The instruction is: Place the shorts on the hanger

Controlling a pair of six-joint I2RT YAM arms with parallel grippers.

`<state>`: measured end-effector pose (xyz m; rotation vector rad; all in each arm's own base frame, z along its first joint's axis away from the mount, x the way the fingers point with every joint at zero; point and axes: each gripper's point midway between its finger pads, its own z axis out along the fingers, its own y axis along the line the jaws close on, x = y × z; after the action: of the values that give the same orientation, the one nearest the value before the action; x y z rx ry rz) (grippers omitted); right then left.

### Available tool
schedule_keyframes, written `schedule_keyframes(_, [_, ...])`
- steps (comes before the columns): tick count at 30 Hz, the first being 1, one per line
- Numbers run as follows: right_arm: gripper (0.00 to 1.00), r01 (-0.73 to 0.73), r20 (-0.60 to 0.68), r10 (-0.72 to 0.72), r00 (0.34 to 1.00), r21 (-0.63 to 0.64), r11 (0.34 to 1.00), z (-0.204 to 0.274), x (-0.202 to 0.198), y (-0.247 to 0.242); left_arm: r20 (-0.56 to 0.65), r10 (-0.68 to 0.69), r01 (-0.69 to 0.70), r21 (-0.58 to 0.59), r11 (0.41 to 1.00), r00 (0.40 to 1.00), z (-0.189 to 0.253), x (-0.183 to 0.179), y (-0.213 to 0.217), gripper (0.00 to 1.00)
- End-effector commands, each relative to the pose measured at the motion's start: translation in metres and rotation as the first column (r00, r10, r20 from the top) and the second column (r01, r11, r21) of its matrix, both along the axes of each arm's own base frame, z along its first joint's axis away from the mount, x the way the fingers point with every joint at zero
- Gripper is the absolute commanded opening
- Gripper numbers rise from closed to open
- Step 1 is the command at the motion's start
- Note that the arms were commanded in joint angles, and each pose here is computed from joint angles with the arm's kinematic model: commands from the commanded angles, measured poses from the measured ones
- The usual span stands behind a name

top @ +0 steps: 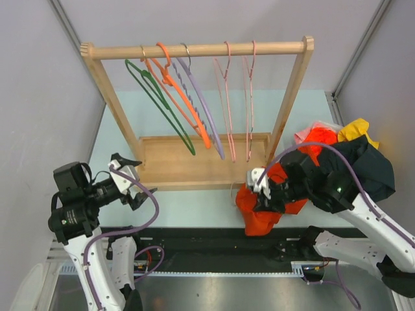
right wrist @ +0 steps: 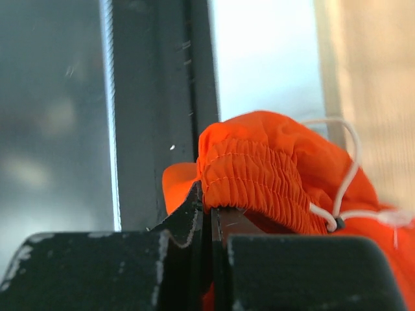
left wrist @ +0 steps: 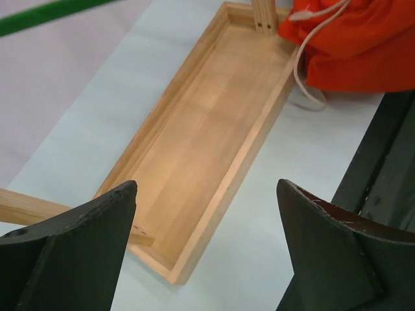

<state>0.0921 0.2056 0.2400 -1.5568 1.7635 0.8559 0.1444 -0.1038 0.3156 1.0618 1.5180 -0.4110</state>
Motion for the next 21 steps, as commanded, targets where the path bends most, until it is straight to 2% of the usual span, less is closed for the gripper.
schedule_keyframes(1, [0.00, -0.250, 0.184, 0.260, 0.948, -0.075, 0.965, -0.002, -0.032, -0.008, 0.025, -0.092, 0.089, 0.085, 0.992, 0.995, -0.025, -0.023, -0.008, 0.93])
schedule_keyframes(5, [0.00, -0.428, 0.274, 0.469, 0.839, -0.198, 0.882, -0.011, -0.056, -0.019, 0.025, -0.183, 0.180, 0.089, 0.980, 0.983, -0.031, -0.033, -0.018, 0.93])
schedule_keyframes(9, [0.00, -0.591, 0.332, 0.661, 0.673, -0.298, 0.750, -0.015, -0.075, -0.008, -0.029, -0.256, 0.258, 0.131, 0.957, 0.966, -0.058, -0.041, -0.021, 0.93])
schedule_keyframes(10, [0.00, -0.635, 0.371, 0.722, 0.585, -0.345, 0.691, -0.017, -0.081, -0.006, -0.045, -0.292, 0.295, 0.142, 0.945, 0.955, -0.069, -0.045, -0.023, 0.93])
schedule_keyframes(12, [0.00, -0.671, 0.393, 0.774, 0.496, -0.392, 0.629, -0.020, -0.090, -0.002, -0.069, -0.313, 0.320, 0.173, 0.931, 0.947, -0.082, -0.046, -0.021, 0.92])
schedule_keyframes(13, [0.00, -0.694, 0.420, 0.803, 0.422, -0.421, 0.584, -0.019, -0.098, 0.001, -0.100, -0.342, 0.355, 0.169, 0.919, 0.934, -0.090, -0.046, -0.023, 0.91])
schedule_keyframes(16, [0.00, -0.717, 0.417, 0.839, 0.351, -0.456, 0.527, -0.022, -0.109, 0.003, -0.170, -0.367, 0.392, 0.152, 0.907, 0.915, -0.105, -0.039, -0.025, 0.90])
schedule_keyframes(17, [0.00, -0.729, 0.411, 0.854, 0.319, -0.470, 0.499, -0.022, -0.115, 0.000, -0.207, -0.434, 0.466, 0.142, 0.873, 0.877, -0.112, -0.045, -0.032, 0.89])
schedule_keyframes(18, [0.00, -0.741, 0.410, 0.861, 0.301, -0.468, 0.482, -0.023, -0.120, -0.001, -0.196, -0.443, 0.476, 0.177, 0.861, 0.875, -0.116, -0.036, -0.034, 0.89])
schedule_keyframes(19, [0.00, -0.750, 0.412, 0.865, 0.285, -0.467, 0.469, -0.022, -0.124, -0.001, -0.257, -0.428, 0.475, 0.155, 0.866, 0.866, -0.126, -0.036, -0.037, 0.88])
schedule_keyframes(20, [0.00, -0.759, 0.417, 0.873, 0.253, -0.474, 0.446, -0.021, -0.130, -0.001, -0.261, -0.480, 0.529, 0.164, 0.833, 0.838, -0.130, -0.041, -0.048, 0.88])
schedule_keyframes(21, [0.00, -0.762, 0.418, 0.877, 0.239, -0.479, 0.436, -0.021, -0.132, -0.001, -0.202, -0.491, 0.525, 0.190, 0.829, 0.848, -0.127, -0.028, -0.058, 0.88])
